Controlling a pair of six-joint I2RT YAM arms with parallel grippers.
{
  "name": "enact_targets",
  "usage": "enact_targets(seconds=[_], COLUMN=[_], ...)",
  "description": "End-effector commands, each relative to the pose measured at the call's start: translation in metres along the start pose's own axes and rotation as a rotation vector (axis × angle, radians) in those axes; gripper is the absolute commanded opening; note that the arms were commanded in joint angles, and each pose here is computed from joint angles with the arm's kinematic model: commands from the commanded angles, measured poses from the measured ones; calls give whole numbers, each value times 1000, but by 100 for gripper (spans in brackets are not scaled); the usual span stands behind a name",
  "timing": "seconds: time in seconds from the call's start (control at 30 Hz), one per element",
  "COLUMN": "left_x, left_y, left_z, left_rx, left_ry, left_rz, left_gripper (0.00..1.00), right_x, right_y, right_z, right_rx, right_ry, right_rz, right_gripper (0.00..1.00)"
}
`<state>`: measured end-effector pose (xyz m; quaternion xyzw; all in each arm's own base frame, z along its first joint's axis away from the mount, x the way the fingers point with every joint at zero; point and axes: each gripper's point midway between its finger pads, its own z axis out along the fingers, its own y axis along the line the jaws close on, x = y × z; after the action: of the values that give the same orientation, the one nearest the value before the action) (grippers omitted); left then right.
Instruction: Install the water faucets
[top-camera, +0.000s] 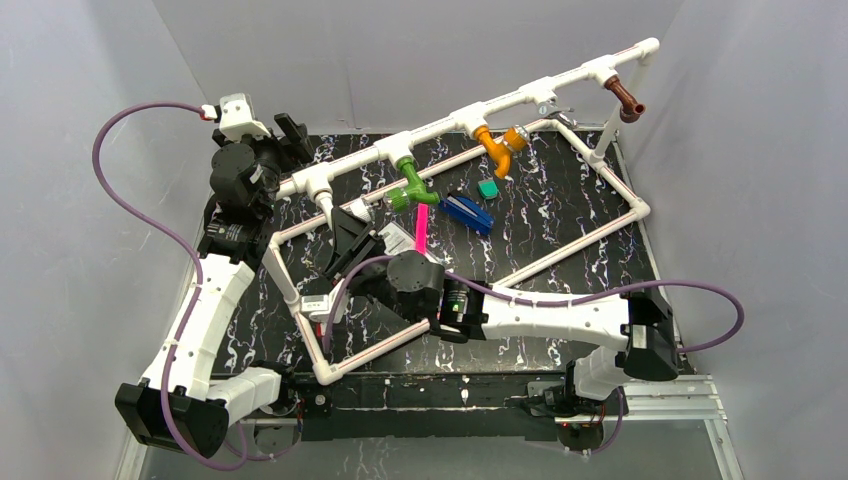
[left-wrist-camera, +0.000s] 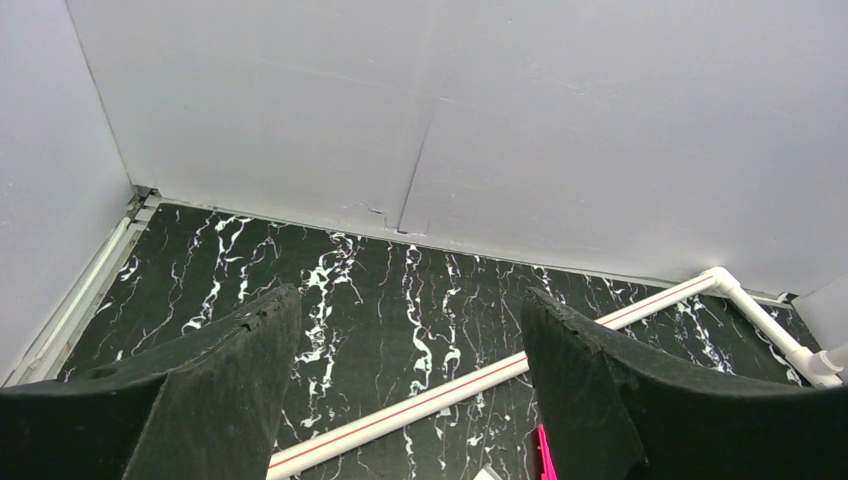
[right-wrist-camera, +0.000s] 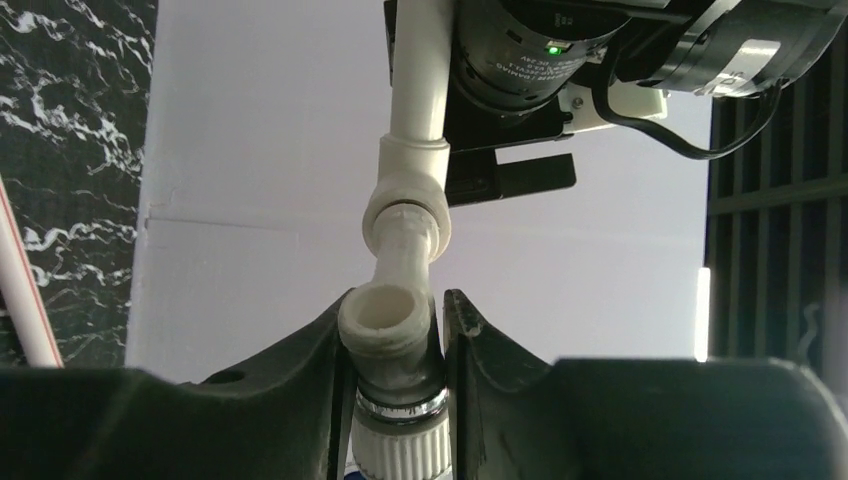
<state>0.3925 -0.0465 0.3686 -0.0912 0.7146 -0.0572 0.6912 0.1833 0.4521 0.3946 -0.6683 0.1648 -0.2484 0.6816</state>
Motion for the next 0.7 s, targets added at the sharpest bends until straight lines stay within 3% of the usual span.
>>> enact_targets(seconds=[0.0, 0.27, 0.67], left_x=[174, 174, 174], left_y=[55, 55, 55], left_z=[-25, -25, -25], left_rx=[-160, -157, -159], left_ry=[569, 570, 568], left_rz=[157, 156, 156], left_gripper=[78, 78, 78], right_x=[8, 9, 5], right_y=[-26, -22, -10], right_z=[0, 2, 16], right_rx=[89, 109, 234], right_ry=[39, 59, 139], right_rz=[114, 278, 882], right_gripper=[36, 1, 1])
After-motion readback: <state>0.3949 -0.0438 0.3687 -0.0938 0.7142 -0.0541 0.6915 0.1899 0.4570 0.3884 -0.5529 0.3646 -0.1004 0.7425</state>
